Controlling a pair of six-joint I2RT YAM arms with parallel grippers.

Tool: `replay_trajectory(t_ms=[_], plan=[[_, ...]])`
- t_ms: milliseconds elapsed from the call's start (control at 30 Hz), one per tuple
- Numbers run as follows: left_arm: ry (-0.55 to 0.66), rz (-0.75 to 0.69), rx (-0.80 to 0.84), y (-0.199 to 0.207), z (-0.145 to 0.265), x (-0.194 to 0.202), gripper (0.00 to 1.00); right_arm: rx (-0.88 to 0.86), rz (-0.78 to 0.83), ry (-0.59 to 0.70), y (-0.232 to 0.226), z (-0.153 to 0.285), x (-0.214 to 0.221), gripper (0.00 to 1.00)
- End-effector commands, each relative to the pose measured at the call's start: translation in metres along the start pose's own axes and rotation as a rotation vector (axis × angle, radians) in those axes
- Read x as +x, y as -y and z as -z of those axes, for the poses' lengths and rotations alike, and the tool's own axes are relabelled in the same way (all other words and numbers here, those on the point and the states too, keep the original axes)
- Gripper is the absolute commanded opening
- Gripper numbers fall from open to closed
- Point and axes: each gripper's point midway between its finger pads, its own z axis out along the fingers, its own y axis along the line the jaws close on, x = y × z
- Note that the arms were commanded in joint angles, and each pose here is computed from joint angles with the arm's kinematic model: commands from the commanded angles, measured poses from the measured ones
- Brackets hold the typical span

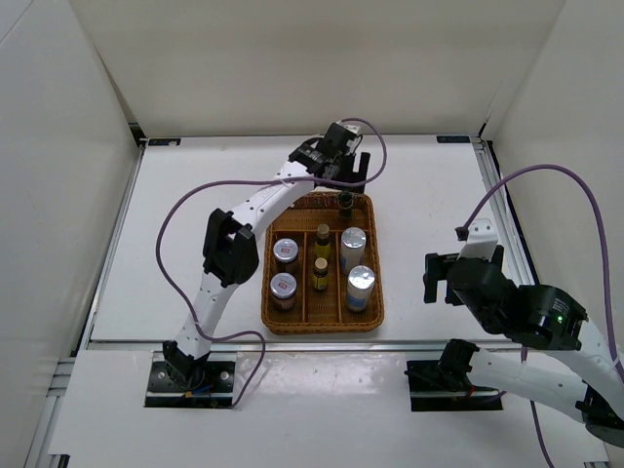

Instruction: Organize the condiment bottles

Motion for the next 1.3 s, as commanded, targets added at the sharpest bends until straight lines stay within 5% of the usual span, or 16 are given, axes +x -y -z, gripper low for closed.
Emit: replay_trajectory(t_ms=[0, 133, 267, 433, 600, 1067, 1267], plan=[[0.235, -0.028, -0.013, 0.007, 0.083, -0.077, 1.0, 0.004, -0.028, 0.032, 0.001, 0.0, -0.006, 1.0], [0.422, 0.017, -0.122, -0.032, 0.184, -0.123, 1.0, 0.004, -0.028, 0.032, 0.001, 0.0, -0.006, 1.0], [0.424, 0.128, -0.234, -0.092, 0.229, -0.1, 1.0, 0.004, -0.028, 0.032, 0.001, 0.0, -0.006, 1.0], [0.247, 0.215, -0.347, -0.165, 0.214, -0.018, 1.0, 0.0, -0.034, 0.038, 0.002, 0.002, -0.007, 1.0], [0.055, 0.289, -0.328, -0.194, 0.176, 0.052, 0.91, 0.0, -0.034, 0.038, 0.002, 0.002, -0.007, 1.0], [-0.16, 0.322, -0.283, -0.206, 0.11, 0.105, 0.77, 0.004, -0.028, 0.032, 0.001, 0.0, -0.006, 1.0], [-0.15, 0.32, -0.29, -0.207, 0.109, 0.099, 0.47, 0.004, -0.028, 0.032, 0.001, 0.0, -0.006, 1.0]])
